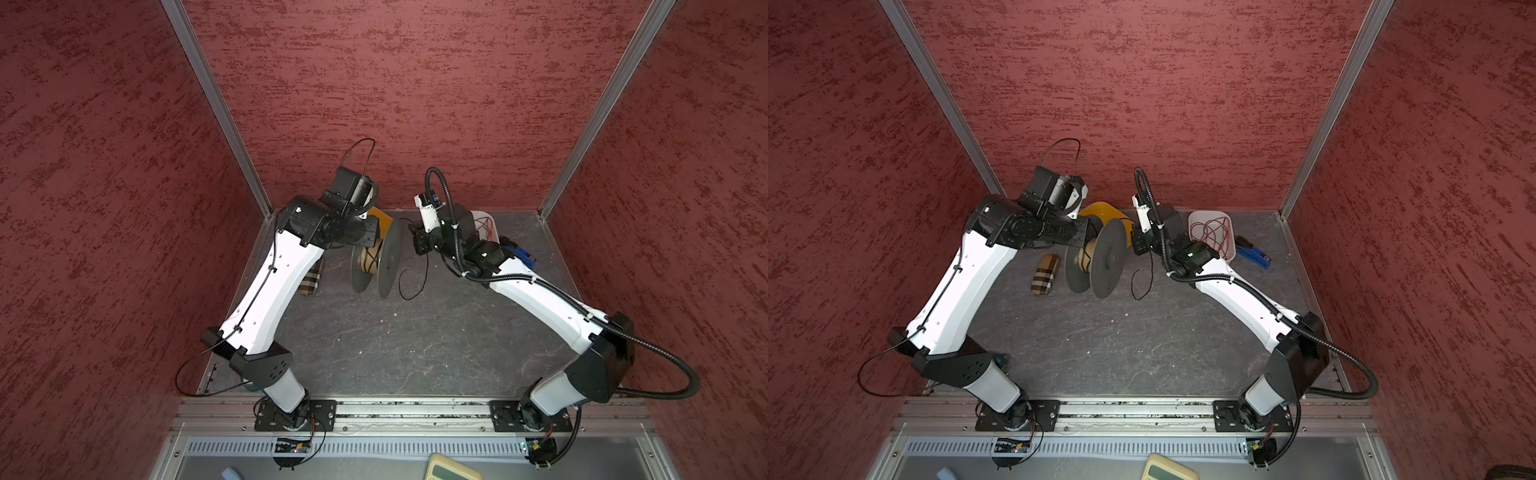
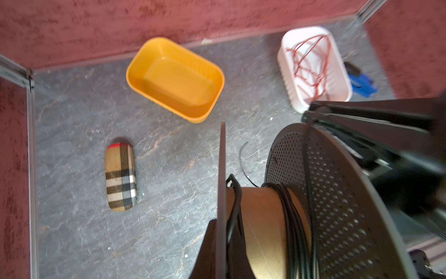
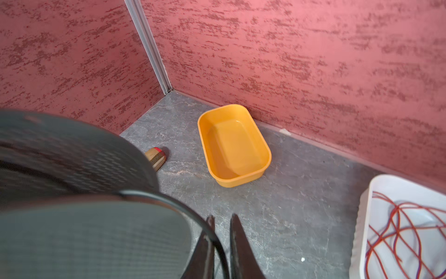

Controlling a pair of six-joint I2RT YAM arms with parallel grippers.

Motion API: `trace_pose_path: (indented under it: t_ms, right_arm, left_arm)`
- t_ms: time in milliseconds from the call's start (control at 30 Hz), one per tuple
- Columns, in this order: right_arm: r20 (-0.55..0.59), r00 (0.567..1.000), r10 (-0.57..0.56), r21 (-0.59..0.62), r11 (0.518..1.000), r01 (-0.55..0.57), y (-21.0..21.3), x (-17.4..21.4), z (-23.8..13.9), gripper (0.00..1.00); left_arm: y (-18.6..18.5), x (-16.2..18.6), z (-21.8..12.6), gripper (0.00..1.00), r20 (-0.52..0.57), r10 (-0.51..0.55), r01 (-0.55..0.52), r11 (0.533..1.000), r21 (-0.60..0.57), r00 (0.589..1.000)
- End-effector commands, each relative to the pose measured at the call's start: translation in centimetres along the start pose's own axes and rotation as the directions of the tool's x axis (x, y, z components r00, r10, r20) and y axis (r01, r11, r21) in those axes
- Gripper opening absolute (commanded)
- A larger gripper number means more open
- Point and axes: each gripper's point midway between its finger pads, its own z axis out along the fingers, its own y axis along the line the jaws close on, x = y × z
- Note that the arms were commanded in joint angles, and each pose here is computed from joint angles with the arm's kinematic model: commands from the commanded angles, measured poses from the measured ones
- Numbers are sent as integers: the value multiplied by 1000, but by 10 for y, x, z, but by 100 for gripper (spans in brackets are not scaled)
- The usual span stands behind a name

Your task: Wrap the cables

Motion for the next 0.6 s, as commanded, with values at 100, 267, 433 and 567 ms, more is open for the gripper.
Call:
trace_pose_path:
  t_ms: [100, 267, 433, 567]
  right_arm:
    - [32, 996, 81, -31, 996, -80, -8, 1, -14, 17]
    - [20, 996, 92, -49, 995, -91, -8, 13, -13, 24]
    - [-3, 995, 100, -82, 992, -100, -4, 26, -12, 39]
    - [22, 995, 102, -91, 991, -100, -4, 27, -20, 59]
  left_arm:
    - [-7, -41, -61, 0, 255, -20, -6, 995, 99, 967]
    - [-9, -61, -90, 0, 380, -38, -14, 991, 133, 924]
    - [-8, -76, -116, 0, 478, -54, -19, 989, 146, 877]
    - [-4, -83, -132, 0, 531, -56, -21, 990, 137, 845]
